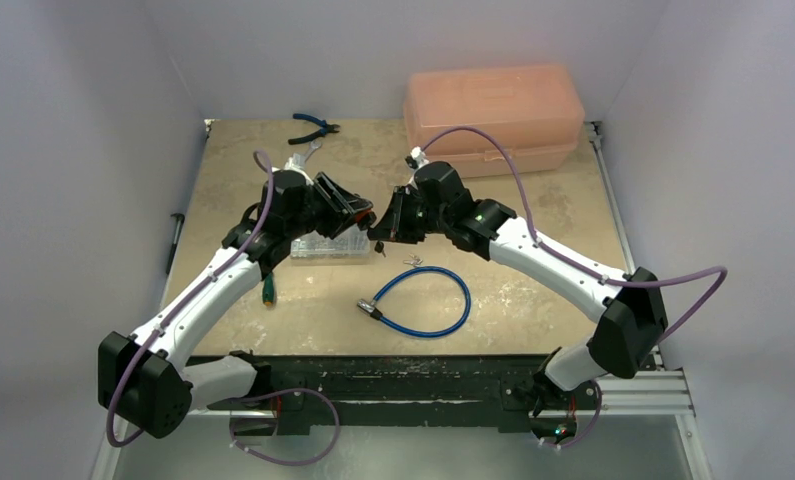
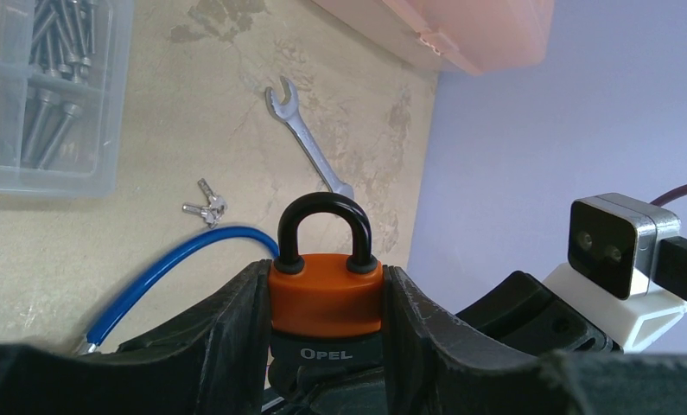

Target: Unlock with the key

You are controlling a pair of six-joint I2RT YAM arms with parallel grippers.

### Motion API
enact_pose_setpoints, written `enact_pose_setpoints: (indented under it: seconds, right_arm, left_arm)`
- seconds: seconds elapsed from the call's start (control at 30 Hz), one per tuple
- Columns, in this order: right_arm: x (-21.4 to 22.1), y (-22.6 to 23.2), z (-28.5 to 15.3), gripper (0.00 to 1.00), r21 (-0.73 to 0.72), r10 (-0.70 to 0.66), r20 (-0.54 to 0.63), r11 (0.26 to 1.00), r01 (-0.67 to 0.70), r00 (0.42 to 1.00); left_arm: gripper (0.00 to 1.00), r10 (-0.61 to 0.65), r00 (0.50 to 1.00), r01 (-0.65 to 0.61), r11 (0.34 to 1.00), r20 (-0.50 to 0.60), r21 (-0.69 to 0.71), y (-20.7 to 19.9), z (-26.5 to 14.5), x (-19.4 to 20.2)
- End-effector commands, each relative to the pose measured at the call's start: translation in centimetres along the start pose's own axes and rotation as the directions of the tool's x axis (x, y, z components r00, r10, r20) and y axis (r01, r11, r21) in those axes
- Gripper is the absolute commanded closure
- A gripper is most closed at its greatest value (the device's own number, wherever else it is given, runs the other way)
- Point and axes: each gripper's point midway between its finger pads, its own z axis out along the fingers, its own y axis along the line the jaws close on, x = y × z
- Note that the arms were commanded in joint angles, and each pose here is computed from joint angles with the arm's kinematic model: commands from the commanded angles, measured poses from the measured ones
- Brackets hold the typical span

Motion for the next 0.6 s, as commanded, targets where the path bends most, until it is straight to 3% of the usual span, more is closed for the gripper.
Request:
enact_pose_setpoints:
  seconds: [0.0, 0.57]
  right_arm:
    - [-4.15, 1.16, -0.49, 1.00, -0.052, 0.019, 0.162, 0.999, -0.010, 0.987]
    - [-3.85, 0.58, -0.45, 1.00, -0.047, -0.008, 0.168, 0.999, 0.016, 0.986]
  left_arm:
    - [1.00, 0.013, 0.997, -0.005, 0.994, -0.077, 0.112, -2.75, -1.85, 1.64]
    - [1.00, 0.041, 0.996, -0.032, 0.993, -0.084, 0.113, -2.55, -1.86, 2.07]
